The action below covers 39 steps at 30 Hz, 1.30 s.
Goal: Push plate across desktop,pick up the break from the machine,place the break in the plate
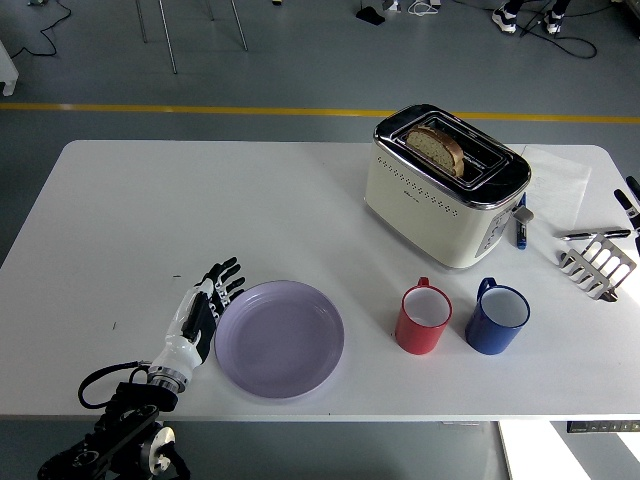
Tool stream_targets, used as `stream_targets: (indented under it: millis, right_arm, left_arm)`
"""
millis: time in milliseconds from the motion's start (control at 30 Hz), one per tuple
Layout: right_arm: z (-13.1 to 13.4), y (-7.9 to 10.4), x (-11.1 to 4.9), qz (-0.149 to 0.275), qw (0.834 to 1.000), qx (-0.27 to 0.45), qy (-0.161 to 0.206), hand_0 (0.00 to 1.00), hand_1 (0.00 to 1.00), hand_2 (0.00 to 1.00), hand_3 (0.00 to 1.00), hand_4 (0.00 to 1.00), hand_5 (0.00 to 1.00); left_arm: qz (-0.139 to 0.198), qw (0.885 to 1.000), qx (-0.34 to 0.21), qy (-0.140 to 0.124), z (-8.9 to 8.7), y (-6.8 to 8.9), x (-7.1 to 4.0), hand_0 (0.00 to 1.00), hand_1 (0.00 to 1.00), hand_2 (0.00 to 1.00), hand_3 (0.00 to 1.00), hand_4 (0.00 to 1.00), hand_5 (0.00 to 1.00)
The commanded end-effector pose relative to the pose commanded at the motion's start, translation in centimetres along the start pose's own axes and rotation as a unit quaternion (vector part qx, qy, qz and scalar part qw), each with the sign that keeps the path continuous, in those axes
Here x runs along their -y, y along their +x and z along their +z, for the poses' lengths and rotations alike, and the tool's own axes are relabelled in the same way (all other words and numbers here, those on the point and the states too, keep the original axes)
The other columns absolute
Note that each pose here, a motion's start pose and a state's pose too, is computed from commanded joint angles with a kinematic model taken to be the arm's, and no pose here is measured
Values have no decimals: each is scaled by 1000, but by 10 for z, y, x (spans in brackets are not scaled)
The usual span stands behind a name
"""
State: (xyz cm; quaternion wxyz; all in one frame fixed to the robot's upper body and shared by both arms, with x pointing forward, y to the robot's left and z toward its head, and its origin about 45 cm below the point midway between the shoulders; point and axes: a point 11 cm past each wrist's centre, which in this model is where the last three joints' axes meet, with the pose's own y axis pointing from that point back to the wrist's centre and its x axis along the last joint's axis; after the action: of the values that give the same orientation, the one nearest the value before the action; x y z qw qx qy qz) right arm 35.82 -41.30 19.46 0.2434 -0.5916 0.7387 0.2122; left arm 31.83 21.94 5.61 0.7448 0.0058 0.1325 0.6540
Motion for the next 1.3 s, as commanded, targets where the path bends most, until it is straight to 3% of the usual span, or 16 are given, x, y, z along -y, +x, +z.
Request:
stream_targets:
  millis: [333, 1300]
  right_arm:
    - [2, 1, -1, 1, 1000, -1, -4, 782, 701, 696, 668, 512, 560]
    - [1, 0, 0, -1, 1000, 0, -1, 768, 693, 683, 655, 497, 534]
  left_arm:
    - [-24, 1000, -8, 15, -5, -11, 2, 817, 855, 922, 889, 588, 998]
    - [-63, 998, -3, 26, -4, -32, 12, 811, 850, 919, 888, 580, 998]
